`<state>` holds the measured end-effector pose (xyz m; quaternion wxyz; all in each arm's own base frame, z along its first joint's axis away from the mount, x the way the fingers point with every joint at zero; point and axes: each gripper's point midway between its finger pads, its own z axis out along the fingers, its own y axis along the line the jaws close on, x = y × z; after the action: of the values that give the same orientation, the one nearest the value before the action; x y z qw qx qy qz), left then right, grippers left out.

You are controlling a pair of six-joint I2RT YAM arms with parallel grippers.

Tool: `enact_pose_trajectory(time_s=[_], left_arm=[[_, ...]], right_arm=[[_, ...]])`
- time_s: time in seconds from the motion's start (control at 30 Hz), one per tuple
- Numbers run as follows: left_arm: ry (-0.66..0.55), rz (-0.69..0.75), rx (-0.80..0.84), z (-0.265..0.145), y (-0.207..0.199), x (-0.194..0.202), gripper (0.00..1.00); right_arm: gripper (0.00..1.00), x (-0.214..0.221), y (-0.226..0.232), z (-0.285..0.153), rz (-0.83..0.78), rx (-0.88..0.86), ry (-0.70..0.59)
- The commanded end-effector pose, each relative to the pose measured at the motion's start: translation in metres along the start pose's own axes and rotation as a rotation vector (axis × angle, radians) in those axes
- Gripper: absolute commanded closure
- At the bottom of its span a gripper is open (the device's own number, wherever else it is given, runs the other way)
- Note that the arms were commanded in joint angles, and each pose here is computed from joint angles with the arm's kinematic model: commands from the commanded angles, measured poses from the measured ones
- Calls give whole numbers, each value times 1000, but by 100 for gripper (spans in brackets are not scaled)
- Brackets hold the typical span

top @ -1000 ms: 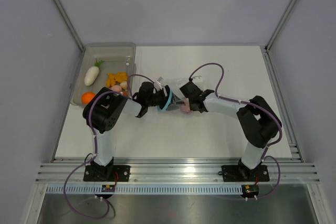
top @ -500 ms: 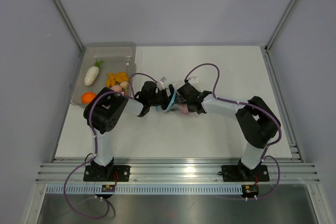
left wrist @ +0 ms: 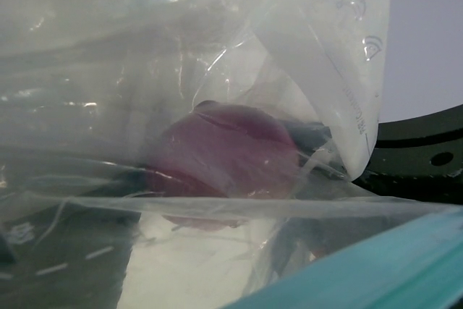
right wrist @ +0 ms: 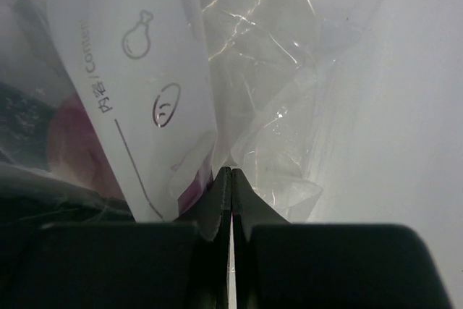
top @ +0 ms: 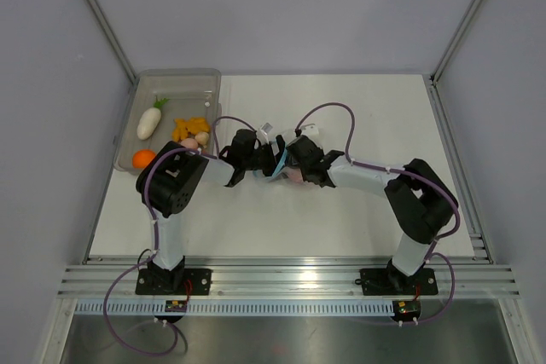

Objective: Open the zip-top bag and remove the fake food
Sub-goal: Adjust the fake vegetable in the zipper food storage bag.

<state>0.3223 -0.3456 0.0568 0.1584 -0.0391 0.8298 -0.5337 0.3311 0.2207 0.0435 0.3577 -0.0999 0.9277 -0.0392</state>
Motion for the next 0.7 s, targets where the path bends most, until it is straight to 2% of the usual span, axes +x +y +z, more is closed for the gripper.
enact_pose_trajectory(time_s=[0.0,0.17,0.3,0.37,0.53,0.67], left_arm=[[4,36,20,8,-7,-2,4],[11,38,32,7,-9,-1,9],[18,35,52,7,-12,1,24],[17,36,60,7,-13,1,28],[11,42,66,4,-16,-1,35],[3,43,67,1,-17,-3,38]], right_arm=[[100,-30,20,-16,32,-89,-108],[100,-30,22,-18,33,-104,-110],[100,-30,21,-19,37,-102,-112],[100,-31,19,-20,45,-96,-117],[100,-32,6,-24,100,-43,-144],[100,-27,-11,-19,163,-19,-116]])
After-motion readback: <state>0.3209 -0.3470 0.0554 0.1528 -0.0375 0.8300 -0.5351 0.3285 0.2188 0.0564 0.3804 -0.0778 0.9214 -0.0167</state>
